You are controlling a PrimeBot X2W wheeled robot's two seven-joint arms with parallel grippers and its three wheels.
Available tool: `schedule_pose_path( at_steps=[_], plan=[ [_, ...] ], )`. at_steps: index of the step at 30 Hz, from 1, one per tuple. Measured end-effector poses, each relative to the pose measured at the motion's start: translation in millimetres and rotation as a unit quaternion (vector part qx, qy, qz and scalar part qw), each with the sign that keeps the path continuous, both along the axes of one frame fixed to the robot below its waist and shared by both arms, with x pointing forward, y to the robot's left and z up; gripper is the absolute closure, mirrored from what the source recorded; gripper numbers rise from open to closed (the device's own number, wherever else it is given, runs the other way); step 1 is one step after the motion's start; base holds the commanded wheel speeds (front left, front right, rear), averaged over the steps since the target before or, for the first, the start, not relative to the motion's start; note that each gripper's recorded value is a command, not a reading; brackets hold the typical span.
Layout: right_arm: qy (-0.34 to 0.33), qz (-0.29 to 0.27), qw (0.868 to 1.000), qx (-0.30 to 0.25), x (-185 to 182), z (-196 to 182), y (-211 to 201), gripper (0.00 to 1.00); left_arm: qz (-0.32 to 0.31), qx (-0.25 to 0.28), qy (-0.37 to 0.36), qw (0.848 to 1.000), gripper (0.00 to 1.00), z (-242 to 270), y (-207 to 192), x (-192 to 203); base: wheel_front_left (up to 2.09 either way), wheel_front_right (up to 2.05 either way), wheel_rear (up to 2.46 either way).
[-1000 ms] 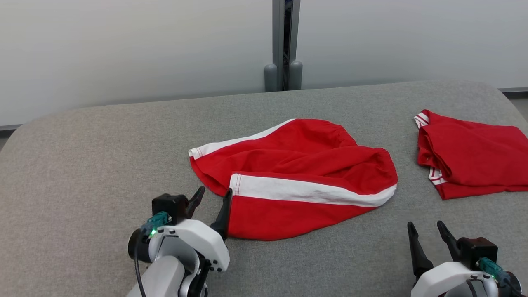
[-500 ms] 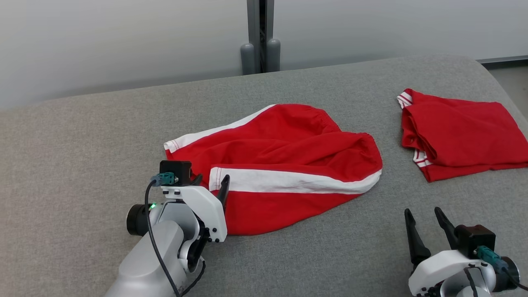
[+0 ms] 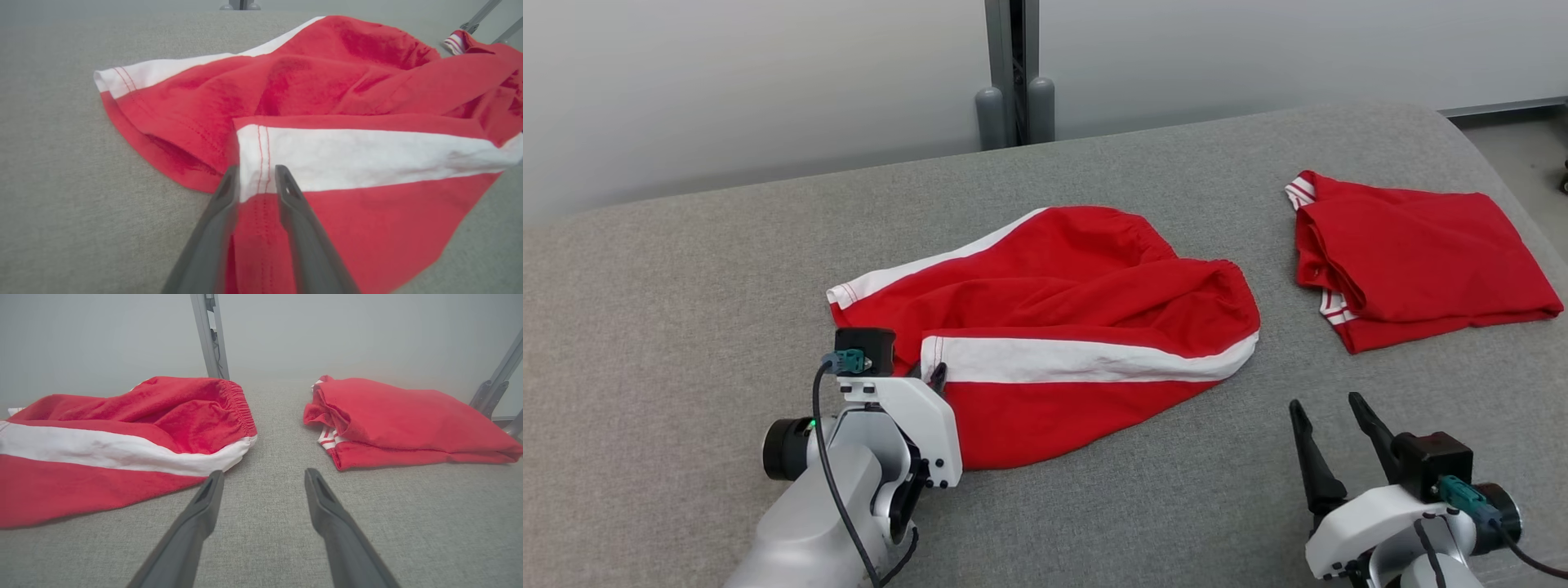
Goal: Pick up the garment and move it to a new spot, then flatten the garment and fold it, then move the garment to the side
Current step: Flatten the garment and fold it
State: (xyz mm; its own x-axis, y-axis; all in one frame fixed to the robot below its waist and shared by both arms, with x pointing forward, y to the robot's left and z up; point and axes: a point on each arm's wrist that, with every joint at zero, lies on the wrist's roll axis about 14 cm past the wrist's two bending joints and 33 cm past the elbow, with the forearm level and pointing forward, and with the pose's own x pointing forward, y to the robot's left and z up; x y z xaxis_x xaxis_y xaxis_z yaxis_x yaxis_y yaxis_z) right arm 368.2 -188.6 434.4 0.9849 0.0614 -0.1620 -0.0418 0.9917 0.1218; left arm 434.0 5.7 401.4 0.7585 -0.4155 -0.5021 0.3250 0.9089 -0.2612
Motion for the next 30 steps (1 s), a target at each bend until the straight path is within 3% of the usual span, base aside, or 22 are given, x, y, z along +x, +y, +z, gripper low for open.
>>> schedule_pose_path(
  at_steps=[2, 4, 12, 18, 30],
  plan=[
    [-0.006, 0.011, 1.000, -0.001, 1, 3, 6, 0.00, 0.000, 0.001, 0.002, 1.000, 0.71, -2, 0, -1, 0.00, 0.00, 0.00],
    [-0.015, 0.023, 1.000, -0.001, 2, 9, 13, 0.00, 0.002, -0.002, -0.003, 1.000, 1.00, 0, 0, 1, 0.00, 0.00, 0.00],
    [-0.035, 0.078, 0.996, -0.002, -8, 20, 37, 0.00, 0.016, -0.030, -0.046, 0.998, 1.00, 12, 0, 7, 0.00, 0.00, 0.00],
    [-0.034, 0.087, 0.996, 0.005, -16, 19, 40, 0.00, 0.042, -0.061, -0.079, 0.994, 1.00, 22, 10, 5, 0.00, 0.00, 0.00],
    [-0.031, 0.128, 0.991, 0.016, -16, 16, 68, 0.00, 0.152, -0.057, -0.125, 0.979, 1.00, 33, 99, -24, 0.00, 0.00, 0.00]
  ],
)
